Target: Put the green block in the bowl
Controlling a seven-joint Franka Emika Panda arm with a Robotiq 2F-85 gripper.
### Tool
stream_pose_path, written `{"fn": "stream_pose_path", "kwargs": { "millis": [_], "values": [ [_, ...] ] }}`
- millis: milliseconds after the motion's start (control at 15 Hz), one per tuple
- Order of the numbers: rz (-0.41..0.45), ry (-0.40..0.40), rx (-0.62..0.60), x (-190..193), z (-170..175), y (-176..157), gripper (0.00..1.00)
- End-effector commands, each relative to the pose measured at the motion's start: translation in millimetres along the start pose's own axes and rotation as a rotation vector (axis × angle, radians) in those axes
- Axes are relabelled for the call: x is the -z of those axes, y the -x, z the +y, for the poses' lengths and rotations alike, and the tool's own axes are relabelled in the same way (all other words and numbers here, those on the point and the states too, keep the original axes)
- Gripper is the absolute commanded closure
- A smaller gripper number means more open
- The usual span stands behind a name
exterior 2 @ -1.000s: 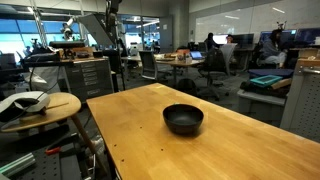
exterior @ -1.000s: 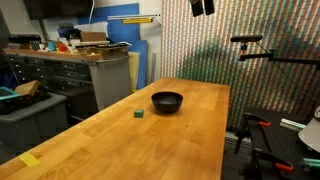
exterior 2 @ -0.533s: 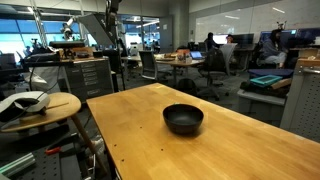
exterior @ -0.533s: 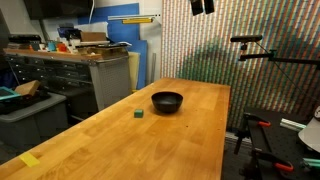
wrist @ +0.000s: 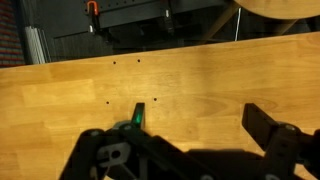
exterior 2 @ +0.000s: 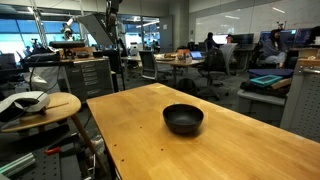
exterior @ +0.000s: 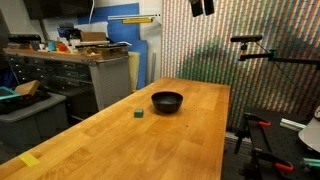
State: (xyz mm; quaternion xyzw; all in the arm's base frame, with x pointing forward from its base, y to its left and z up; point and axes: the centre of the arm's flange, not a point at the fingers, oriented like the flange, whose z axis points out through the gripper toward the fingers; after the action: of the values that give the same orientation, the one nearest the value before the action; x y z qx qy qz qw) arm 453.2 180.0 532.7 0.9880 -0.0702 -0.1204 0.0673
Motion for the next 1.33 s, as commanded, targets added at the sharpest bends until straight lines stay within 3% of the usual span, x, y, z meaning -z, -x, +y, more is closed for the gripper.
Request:
{"fn": "stream_pose_path", "kwargs": {
  "millis": [0, 533, 1267],
  "values": [
    [0.012, -0.019, 0.001, -3.3, -2.6, -10.2, 0.0],
    [0.112, -0.085, 0.014, -28.2, -15.8, -65.1, 0.0],
    [0.233, 0.016, 0.292, -90.5, -35.8, -125.7, 0.0]
  ]
}}
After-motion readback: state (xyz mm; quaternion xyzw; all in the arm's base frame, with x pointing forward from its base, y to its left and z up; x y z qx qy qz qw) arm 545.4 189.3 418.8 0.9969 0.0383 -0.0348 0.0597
